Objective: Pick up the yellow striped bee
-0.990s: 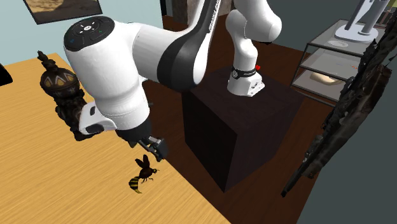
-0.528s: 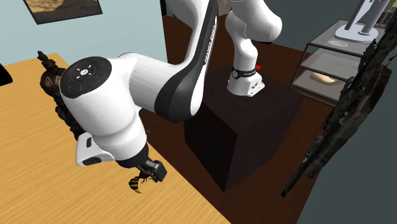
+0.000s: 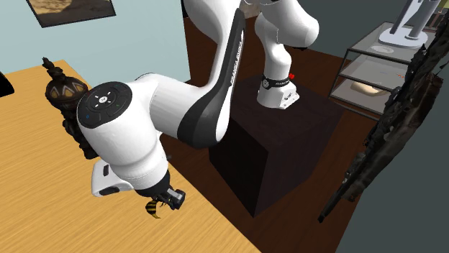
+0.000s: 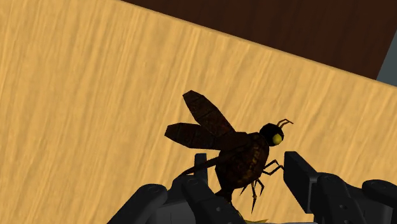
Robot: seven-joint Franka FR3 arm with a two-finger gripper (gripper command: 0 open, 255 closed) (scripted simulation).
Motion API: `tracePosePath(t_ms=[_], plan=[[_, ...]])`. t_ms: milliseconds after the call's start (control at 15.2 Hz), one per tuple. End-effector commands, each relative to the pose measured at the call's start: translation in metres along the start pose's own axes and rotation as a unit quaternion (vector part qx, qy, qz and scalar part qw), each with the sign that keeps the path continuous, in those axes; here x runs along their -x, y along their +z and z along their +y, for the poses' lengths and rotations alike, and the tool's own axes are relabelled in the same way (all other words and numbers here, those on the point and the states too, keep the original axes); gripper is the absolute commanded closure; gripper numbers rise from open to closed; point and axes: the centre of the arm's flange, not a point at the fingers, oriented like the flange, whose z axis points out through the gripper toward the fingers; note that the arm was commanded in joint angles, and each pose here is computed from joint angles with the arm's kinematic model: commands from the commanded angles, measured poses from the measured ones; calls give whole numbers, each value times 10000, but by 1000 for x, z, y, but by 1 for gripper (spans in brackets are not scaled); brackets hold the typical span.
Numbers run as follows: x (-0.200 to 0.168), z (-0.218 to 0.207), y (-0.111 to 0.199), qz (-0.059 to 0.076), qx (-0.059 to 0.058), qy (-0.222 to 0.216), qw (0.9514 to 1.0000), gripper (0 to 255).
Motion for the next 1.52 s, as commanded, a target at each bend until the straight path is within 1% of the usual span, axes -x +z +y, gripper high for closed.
tracePosePath(t_ms=[0, 396, 1386, 1452], plan=[[0, 0, 0, 1, 0, 0, 10000, 255], [1, 0, 0, 1, 0, 0, 10000, 255], [10, 5, -79, 1, 0, 0, 10000, 255], [10, 5, -79, 1, 0, 0, 10000, 255]])
